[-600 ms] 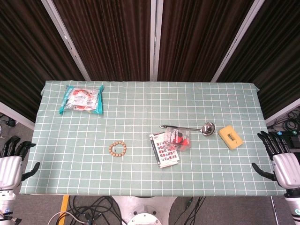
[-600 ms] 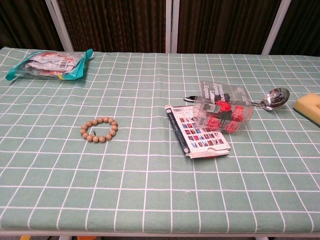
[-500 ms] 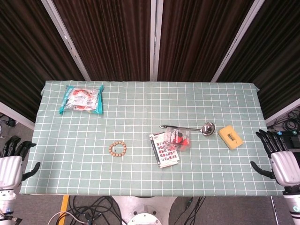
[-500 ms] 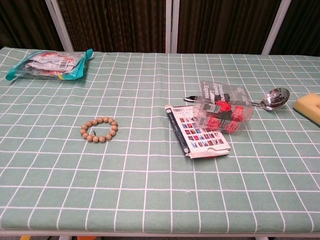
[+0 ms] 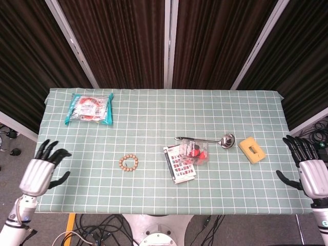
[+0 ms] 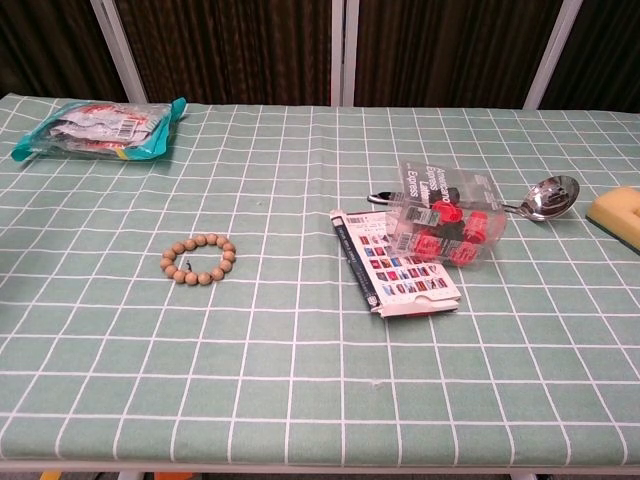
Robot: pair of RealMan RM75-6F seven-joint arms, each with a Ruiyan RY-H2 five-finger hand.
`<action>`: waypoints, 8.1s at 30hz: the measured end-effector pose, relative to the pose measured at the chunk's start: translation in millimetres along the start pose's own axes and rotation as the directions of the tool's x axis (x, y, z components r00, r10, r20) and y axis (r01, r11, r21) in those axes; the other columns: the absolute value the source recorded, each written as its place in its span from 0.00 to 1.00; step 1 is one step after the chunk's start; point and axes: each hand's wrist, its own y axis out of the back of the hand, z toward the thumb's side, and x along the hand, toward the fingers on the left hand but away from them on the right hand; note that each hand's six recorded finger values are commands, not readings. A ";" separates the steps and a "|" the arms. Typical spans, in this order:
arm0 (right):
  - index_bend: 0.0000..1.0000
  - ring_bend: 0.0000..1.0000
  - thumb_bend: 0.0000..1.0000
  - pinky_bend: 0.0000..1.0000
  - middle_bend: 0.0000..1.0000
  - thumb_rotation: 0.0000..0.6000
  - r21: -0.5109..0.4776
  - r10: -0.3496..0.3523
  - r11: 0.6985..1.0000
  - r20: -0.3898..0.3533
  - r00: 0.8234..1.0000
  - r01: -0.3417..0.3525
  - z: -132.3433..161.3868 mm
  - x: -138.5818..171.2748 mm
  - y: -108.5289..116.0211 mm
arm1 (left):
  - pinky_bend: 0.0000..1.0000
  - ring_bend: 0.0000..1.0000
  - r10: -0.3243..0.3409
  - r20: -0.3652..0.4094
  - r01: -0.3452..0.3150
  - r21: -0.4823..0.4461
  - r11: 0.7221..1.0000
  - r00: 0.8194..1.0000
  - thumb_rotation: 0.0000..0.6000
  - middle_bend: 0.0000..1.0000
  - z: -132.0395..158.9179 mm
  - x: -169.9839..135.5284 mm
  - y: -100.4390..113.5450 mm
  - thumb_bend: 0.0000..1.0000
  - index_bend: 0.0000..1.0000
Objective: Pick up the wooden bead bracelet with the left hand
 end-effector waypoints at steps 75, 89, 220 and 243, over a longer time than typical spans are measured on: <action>0.00 0.00 0.10 0.00 0.05 1.00 -0.046 -0.051 0.998 0.051 0.997 0.053 -5.1 15.5 10.9 | 0.06 0.28 -0.299 0.292 0.414 -0.537 0.735 0.909 1.00 0.62 98.3 107.5 -134.3 0.42 0.58; 0.00 0.00 0.10 0.00 0.05 1.00 -0.051 -0.064 0.996 0.044 0.997 0.067 -4.5 19.2 14.8 | 0.06 0.27 -0.484 0.296 0.244 -0.955 -0.169 0.824 0.72 0.61 105.7 93.4 -116.4 0.43 0.56; 0.00 0.00 0.10 0.00 0.06 1.00 -0.036 -0.105 0.994 0.029 0.994 0.106 -4.2 12.4 42.7 | 0.06 0.33 -0.418 0.262 0.285 -0.959 -0.009 0.870 1.00 0.60 110.1 96.4 -114.9 0.83 0.48; 0.00 0.00 0.10 0.00 0.06 1.00 -0.039 -0.101 0.994 0.030 0.994 0.103 -5.4 11.5 40.3 | 0.06 0.25 -0.333 0.236 0.294 -0.947 0.133 0.913 0.64 0.45 100.3 104.9 -106.1 0.66 0.30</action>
